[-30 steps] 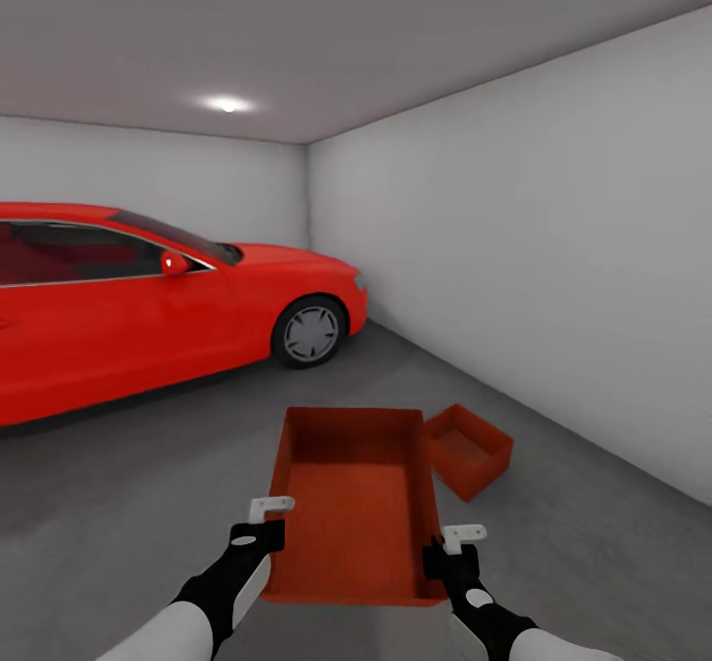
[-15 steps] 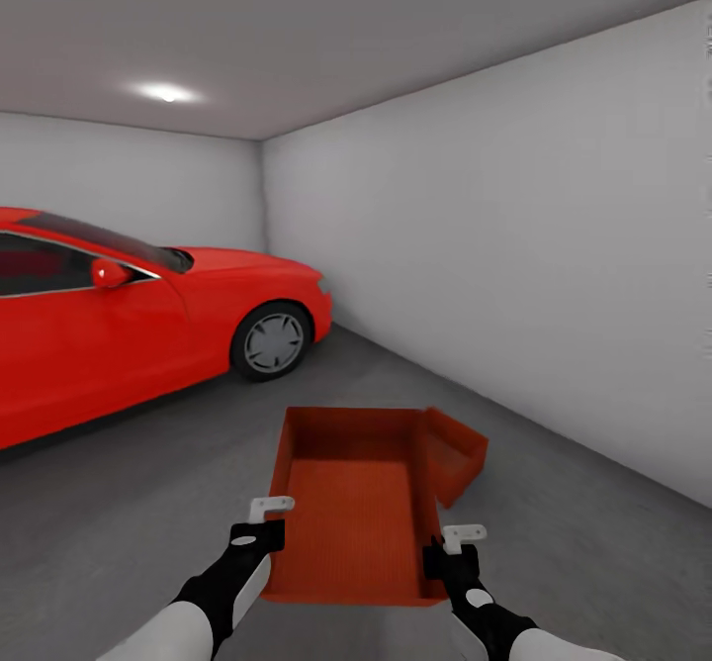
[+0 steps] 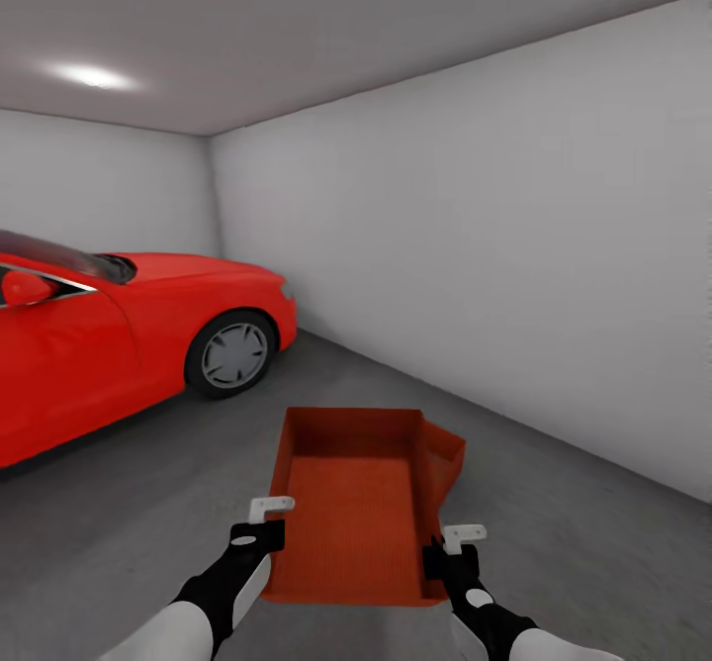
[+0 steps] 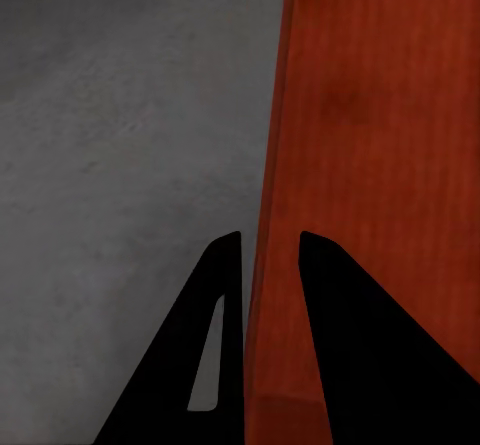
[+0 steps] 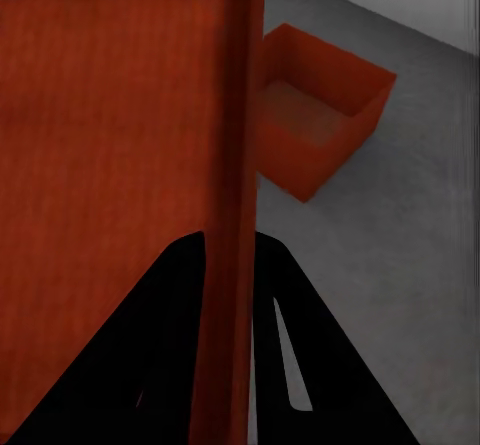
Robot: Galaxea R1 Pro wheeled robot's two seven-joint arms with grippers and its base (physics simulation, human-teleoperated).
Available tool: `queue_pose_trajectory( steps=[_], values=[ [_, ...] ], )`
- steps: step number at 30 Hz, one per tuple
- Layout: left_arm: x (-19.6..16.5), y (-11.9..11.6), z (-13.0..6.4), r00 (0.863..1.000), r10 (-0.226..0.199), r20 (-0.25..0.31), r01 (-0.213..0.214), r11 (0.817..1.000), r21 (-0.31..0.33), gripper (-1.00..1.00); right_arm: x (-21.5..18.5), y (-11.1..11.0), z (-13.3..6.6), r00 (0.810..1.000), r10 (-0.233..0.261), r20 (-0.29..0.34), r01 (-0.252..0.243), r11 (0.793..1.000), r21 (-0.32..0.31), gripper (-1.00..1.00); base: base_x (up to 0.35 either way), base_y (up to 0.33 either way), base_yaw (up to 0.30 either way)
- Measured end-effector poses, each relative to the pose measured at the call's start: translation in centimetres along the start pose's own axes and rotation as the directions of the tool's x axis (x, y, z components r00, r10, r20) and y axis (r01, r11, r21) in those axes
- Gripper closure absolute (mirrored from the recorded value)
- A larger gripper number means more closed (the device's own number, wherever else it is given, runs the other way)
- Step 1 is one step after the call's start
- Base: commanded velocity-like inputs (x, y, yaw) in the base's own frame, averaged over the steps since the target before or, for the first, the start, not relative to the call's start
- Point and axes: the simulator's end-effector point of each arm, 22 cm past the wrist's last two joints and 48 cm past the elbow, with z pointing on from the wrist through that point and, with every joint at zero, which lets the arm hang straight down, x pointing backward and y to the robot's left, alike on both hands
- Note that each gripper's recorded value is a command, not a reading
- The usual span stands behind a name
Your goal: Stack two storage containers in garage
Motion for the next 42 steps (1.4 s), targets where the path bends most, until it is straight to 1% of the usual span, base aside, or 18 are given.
queue_pose_trajectory(
  steps=[10,37,42],
  values=[
    [0.00,0.00,0.00,1.000,0.000,0.000,0.000,1.000,0.000,1.00,0.01,0.00,0.00,1.000,0.000,0.000,0.000,1.000,0.000,1.00,0.289,0.236,-0.262],
    [0.00,0.02,0.00,1.000,0.000,0.000,0.000,1.000,0.000,1.00,-0.01,0.02,0.00,1.000,-0.001,0.000,0.001,1.000,0.000,1.00,0.287,0.239,-0.010],
    [-0.01,0.01,0.00,1.000,0.000,0.000,0.000,1.000,0.000,1.00,0.00,0.01,0.00,1.000,0.000,0.000,0.000,1.000,0.000,1.00,0.287,0.238,-0.169]
  ],
)
